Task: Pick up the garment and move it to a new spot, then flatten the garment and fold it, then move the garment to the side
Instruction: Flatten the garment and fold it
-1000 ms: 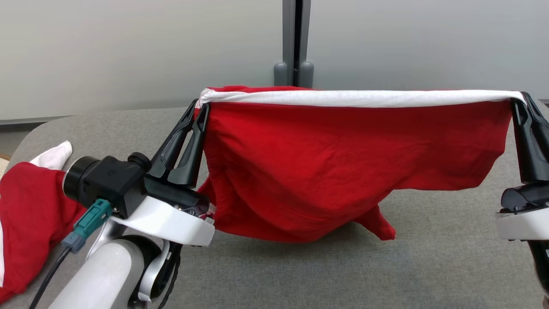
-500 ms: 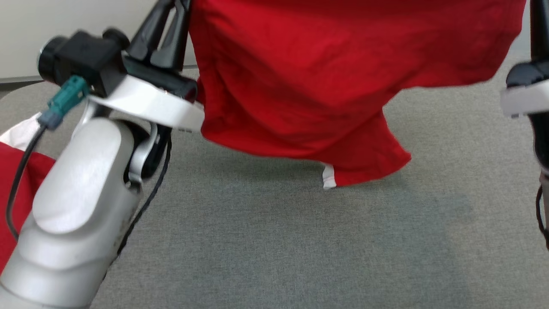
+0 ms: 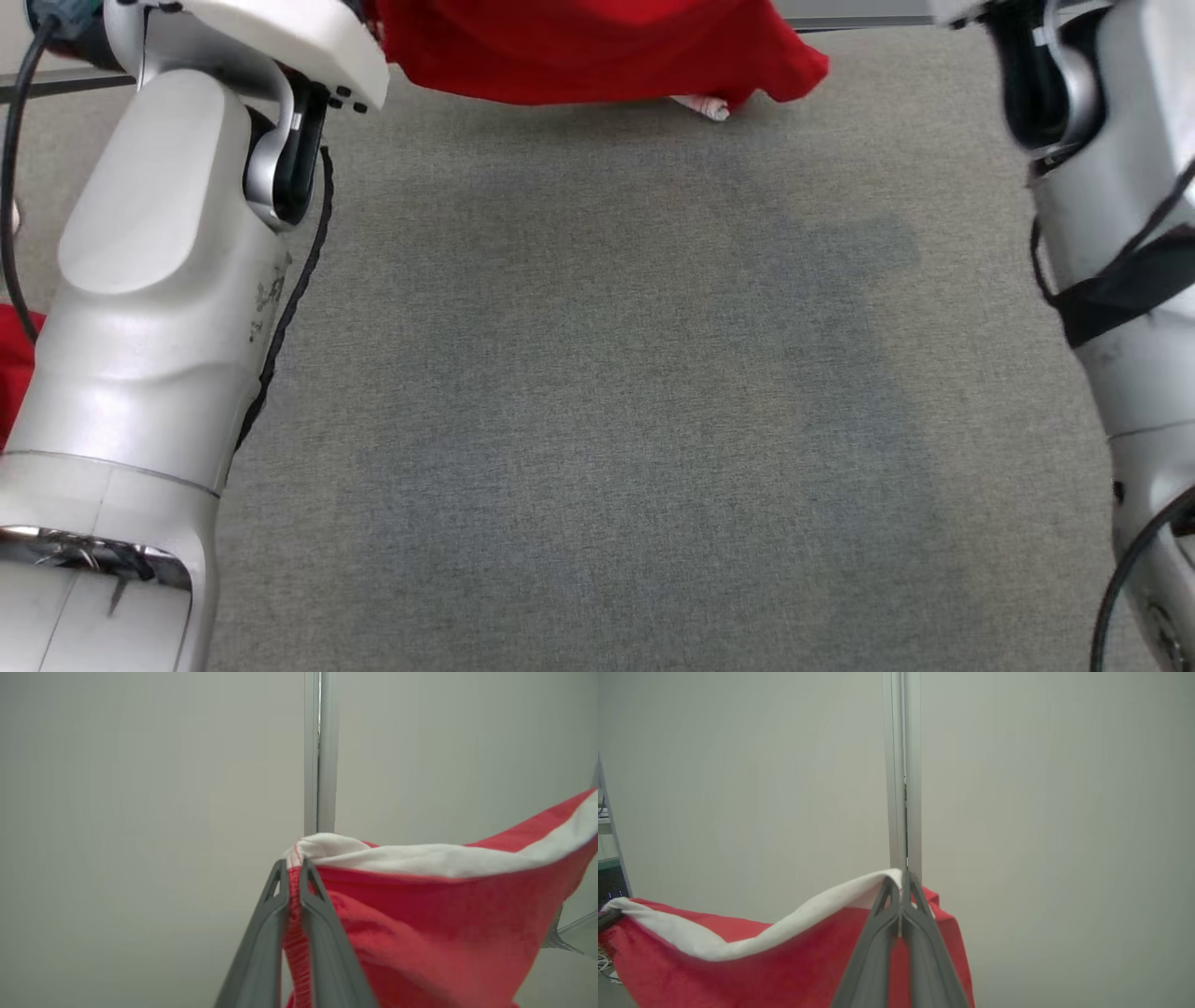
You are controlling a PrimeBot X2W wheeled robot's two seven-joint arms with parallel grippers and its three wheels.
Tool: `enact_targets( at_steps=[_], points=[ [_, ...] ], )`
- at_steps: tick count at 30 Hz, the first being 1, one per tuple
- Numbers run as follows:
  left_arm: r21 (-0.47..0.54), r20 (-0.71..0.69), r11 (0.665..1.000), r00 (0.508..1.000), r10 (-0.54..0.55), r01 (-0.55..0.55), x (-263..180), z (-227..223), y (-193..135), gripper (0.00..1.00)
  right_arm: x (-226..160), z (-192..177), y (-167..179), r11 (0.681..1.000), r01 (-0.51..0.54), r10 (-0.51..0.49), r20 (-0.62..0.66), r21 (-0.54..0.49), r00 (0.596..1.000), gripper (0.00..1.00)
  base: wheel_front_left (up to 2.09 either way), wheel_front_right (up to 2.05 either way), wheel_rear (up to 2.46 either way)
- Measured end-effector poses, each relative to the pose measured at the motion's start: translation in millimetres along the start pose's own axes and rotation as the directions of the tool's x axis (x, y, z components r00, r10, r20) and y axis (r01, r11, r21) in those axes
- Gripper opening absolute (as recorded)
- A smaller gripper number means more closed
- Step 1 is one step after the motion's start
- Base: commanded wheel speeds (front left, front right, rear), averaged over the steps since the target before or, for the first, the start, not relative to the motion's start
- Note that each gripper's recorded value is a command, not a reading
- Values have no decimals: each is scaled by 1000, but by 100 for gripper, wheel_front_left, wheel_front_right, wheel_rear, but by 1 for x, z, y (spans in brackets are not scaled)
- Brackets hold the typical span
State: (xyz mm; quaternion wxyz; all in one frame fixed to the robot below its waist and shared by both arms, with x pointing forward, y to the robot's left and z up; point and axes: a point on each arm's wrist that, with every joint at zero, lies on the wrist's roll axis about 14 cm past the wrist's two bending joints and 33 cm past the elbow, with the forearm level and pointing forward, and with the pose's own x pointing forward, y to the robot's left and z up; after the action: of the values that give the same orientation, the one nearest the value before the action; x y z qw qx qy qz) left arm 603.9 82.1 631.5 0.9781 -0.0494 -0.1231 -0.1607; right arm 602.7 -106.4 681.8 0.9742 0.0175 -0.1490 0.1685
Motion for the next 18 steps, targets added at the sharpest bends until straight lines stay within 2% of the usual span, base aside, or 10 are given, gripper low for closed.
enact_targets(
  at_steps=[4, 5, 8, 14, 18],
  points=[
    [-38, -138, 998, 989, 45, -51, -14, -52, 9, 0, -8, -52, 16, 999, -7, 13, -128, 48, 992, 0, 0, 0, 0],
    [-63, -211, 995, 975, 61, -76, -28, -80, 9, 0, -21, -82, 20, 997, 1, 14, -200, 73, 980, 0, 0, 0, 0],
    [-86, -286, 990, 955, 79, -107, -49, -109, 10, 0, -48, -126, 27, 994, 22, 12, -301, 111, 953, 0, 0, 0, 0],
    [-115, -359, 982, 928, 102, -153, -91, -141, 9, 0, -98, -177, 51, 981, 45, 38, -410, 190, 911, 0, 0, 0, 0],
    [-125, -378, 979, 920, 102, -161, -122, -152, 3, 0, -132, -193, 61, 956, 98, 34, -439, 275, 898, 0, 0, 0, 0]
  ],
)
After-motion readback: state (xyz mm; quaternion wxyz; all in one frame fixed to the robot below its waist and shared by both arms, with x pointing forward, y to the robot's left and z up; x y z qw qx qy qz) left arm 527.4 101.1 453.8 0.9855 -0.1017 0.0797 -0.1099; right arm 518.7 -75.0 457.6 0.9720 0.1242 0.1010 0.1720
